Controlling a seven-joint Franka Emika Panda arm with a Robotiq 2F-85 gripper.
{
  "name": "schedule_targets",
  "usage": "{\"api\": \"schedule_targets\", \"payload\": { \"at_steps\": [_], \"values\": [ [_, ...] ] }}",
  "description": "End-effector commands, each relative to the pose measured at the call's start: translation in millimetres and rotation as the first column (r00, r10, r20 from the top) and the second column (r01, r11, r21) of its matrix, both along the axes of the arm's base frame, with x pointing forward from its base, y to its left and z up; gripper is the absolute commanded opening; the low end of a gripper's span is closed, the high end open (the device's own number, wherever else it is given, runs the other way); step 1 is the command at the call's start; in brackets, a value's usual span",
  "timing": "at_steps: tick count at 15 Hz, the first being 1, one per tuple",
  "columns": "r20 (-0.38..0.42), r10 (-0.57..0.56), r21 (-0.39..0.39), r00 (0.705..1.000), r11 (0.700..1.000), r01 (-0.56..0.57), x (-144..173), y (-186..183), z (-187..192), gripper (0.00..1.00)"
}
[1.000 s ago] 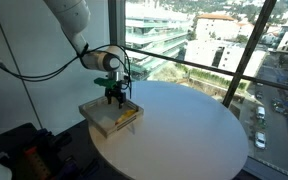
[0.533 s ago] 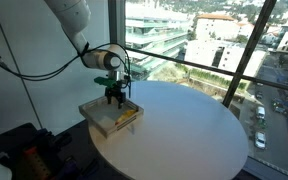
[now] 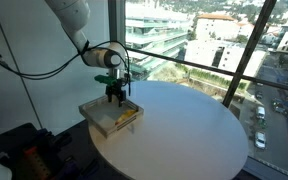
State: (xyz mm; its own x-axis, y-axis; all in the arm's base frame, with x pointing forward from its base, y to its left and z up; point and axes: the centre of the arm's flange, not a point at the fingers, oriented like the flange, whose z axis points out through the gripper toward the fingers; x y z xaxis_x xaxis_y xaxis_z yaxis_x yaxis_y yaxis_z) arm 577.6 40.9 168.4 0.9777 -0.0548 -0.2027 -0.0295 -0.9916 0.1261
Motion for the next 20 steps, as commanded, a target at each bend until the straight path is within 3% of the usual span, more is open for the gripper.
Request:
{"api": "schedule_targets", "payload": {
  "at_steps": [1, 20],
  "values": [
    [0.027, -0.03, 0.006, 0.999, 1.0, 0.029, 3.5, 3.5, 21.1, 1.0],
    [0.123, -0.057, 0.031, 0.991, 0.998, 0.053, 5.3, 6.4, 82.1, 1.0]
  ]
}}
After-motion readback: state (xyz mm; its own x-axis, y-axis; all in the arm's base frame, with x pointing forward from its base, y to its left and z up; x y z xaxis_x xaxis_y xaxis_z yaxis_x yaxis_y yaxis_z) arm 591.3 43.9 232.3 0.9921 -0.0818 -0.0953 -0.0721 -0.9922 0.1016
